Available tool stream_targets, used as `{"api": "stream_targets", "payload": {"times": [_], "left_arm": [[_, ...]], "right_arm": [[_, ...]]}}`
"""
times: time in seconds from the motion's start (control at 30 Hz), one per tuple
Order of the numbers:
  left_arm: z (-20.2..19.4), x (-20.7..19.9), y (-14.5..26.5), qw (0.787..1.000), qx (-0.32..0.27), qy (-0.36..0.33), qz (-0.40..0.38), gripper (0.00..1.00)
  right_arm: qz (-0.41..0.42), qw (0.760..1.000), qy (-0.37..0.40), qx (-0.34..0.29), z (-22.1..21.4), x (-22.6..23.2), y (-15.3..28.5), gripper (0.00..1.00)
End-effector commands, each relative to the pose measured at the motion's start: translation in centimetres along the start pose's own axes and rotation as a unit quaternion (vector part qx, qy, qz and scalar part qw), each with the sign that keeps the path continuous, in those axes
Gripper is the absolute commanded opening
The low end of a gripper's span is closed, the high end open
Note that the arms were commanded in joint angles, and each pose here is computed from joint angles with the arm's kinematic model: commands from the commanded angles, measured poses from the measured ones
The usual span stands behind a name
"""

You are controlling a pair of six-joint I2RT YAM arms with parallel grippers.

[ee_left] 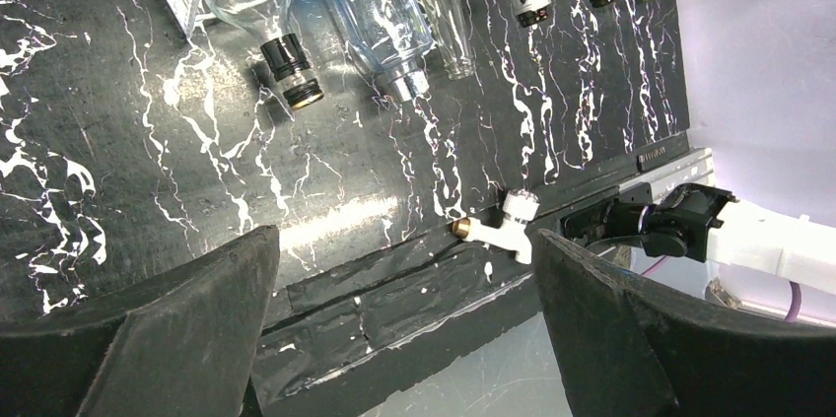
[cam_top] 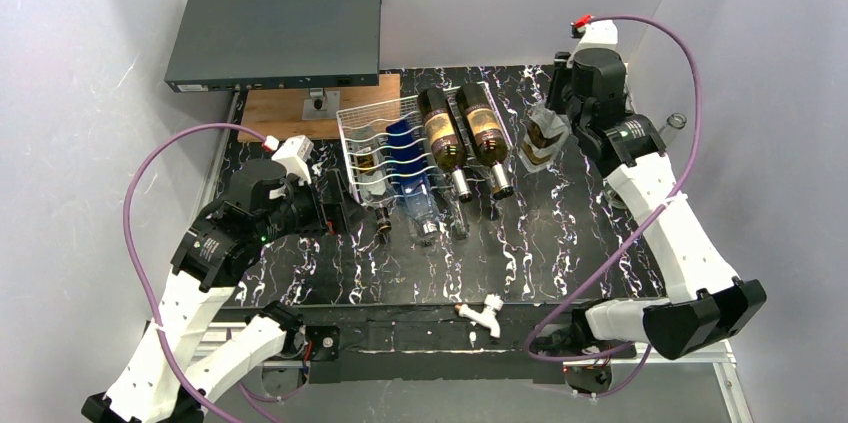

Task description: Put the wine bottle on the wine rack

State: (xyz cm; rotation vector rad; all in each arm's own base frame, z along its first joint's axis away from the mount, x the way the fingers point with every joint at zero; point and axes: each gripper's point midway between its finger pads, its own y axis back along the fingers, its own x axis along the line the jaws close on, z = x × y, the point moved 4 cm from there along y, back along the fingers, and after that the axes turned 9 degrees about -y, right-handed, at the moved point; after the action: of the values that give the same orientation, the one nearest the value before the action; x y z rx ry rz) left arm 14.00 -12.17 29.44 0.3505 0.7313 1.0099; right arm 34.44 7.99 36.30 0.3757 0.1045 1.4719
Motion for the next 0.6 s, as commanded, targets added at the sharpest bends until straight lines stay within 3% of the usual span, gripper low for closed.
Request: {"api": "stream_targets", "payload": {"times": [0.0, 0.37, 0.57], "left_arm": [[0.1, -0.3, 0.5, 1.0, -0.006, -0.001, -0.009, 0.99], [0.0, -0.4, 0.8, 1.0, -0.012, 0.008, -0.011, 0.99], [0.1, -0.5, 0.9, 1.0, -0.014, 0.01, -0.012, 0.99]], "right_arm": [[0.1, 0.984, -0.043, -0.144, 9.2, 3.9, 5.2, 0.01], [0.211, 0.956, -0.07, -0.191, 14.8, 10.1, 8.6, 0.01], [0.294, 0.936, -0.067, -0.183, 14.9, 15.2, 8.4, 0.01]]}}
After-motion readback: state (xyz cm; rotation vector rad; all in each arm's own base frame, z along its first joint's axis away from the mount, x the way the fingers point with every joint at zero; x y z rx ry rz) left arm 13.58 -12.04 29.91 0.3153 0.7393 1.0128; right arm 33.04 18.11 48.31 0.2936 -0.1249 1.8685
